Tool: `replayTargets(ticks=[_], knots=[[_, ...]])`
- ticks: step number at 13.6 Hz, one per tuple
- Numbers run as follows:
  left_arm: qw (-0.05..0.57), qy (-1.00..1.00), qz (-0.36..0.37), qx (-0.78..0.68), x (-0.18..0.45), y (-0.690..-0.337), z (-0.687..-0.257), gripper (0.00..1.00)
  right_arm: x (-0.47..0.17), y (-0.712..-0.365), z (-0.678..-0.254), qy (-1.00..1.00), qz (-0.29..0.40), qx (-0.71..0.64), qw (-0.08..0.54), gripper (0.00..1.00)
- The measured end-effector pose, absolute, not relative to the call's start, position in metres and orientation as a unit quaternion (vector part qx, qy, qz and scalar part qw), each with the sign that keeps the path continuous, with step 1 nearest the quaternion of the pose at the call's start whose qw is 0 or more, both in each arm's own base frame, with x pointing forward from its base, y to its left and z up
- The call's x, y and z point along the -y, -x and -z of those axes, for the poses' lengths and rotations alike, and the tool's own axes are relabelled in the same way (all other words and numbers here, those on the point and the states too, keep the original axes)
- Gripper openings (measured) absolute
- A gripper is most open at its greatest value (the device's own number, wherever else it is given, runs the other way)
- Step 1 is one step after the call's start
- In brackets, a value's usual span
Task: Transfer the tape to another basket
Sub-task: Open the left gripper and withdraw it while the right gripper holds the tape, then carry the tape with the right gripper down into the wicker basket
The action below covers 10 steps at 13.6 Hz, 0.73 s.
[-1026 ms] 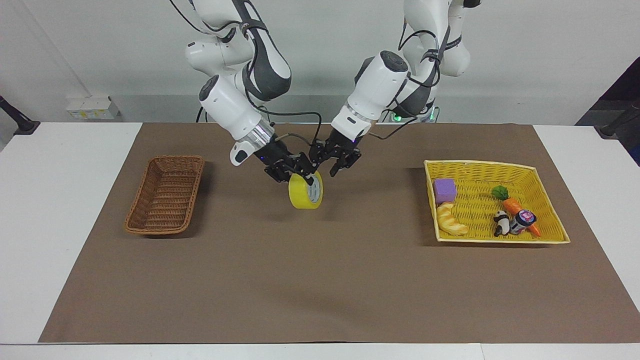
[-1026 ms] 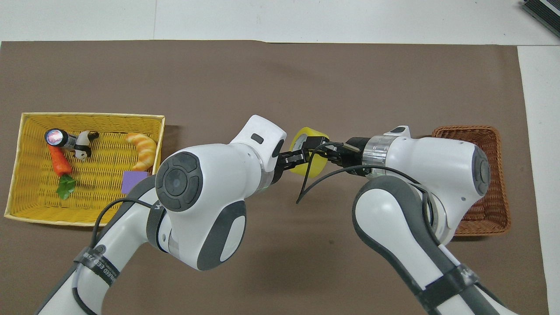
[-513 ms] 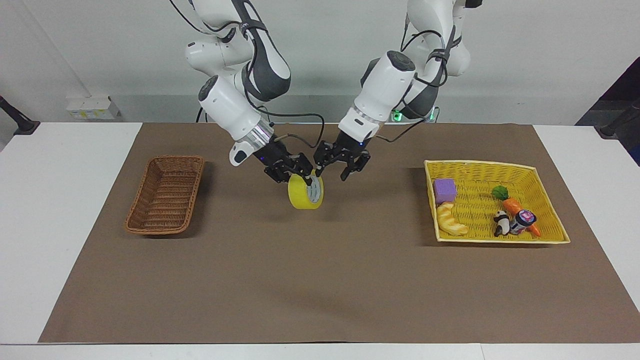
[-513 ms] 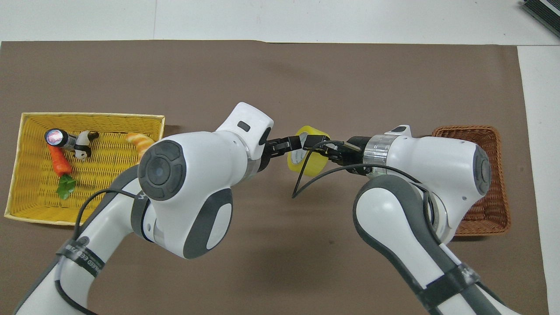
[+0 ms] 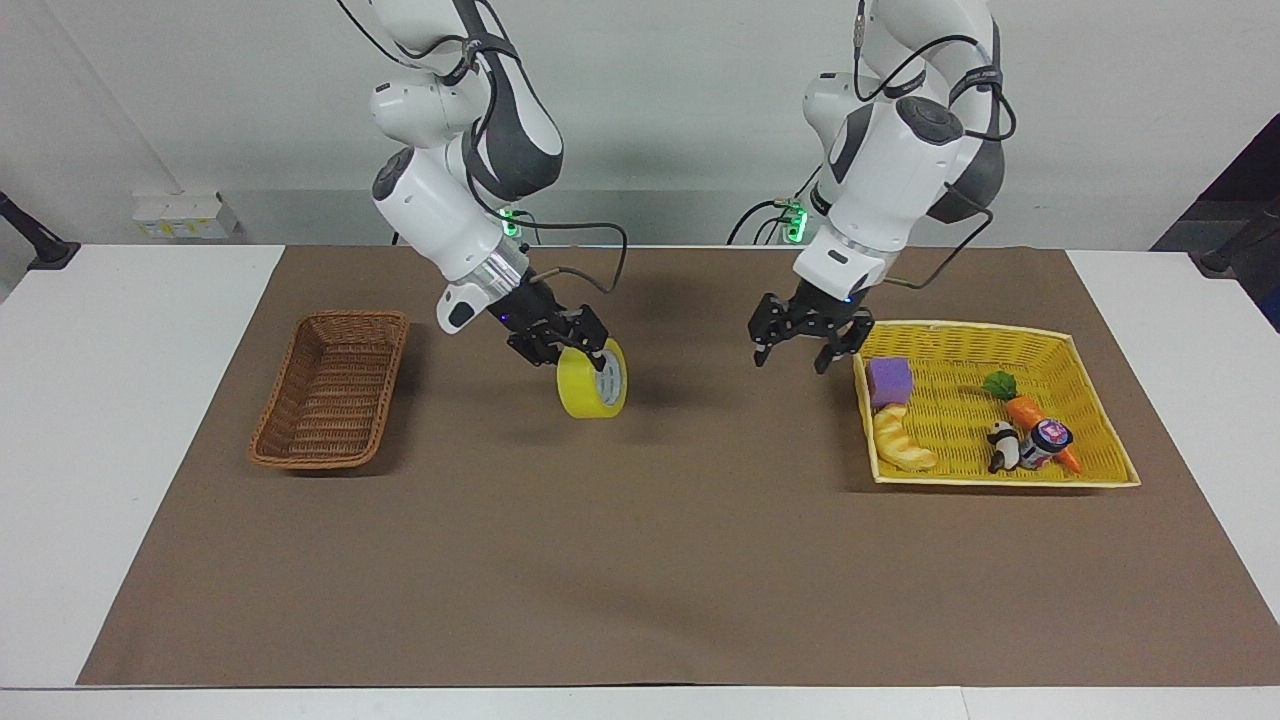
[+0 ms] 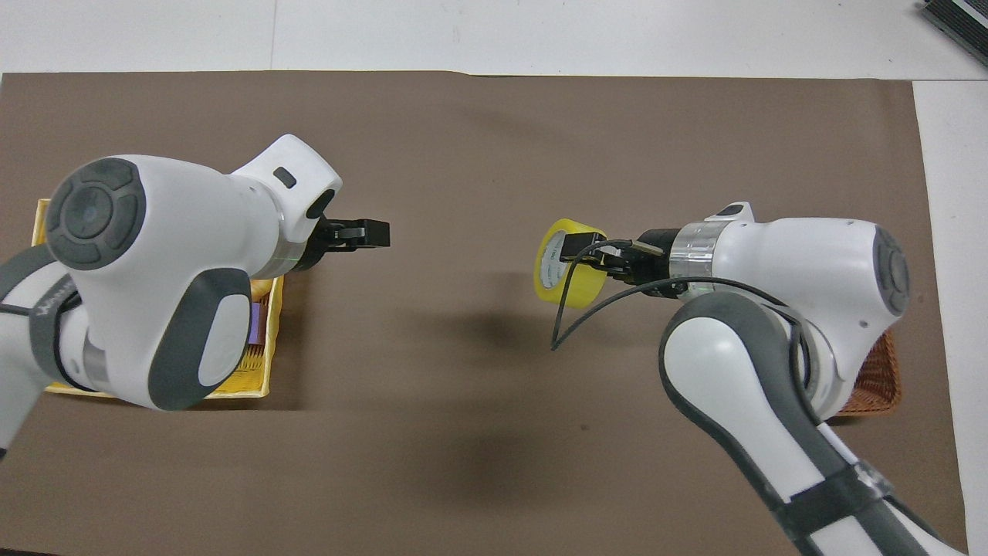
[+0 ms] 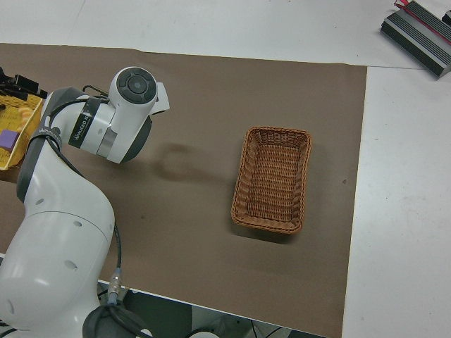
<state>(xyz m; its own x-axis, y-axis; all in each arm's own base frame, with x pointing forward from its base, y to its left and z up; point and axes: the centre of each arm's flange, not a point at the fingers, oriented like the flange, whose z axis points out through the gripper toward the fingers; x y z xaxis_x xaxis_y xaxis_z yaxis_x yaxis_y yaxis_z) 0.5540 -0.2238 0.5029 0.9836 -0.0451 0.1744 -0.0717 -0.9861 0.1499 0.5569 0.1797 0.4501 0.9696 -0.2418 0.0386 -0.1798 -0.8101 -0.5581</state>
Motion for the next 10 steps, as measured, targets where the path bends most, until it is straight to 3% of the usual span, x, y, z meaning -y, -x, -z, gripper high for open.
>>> replayTargets(ticks=[1, 5, 10], knots=[[0.053, -0.994, -0.085, 0.042, 0.206, -0.558, -0.503, 1.0, -0.167, -0.56, -0.462, 0.957, 0.045, -0.095, 0.269, 0.51], [0.02, -0.991, -0.089, 0.099, 0.126, -0.567, -0.525, 1.0, -0.105, -0.566, -0.507, 0.984, 0.011, -0.054, 0.168, 0.51], [0.008, -0.988, -0.094, 0.123, 0.059, -0.549, -0.613, 1.0, -0.044, -0.564, -0.503, 0.994, -0.018, -0.06, 0.084, 0.51]])
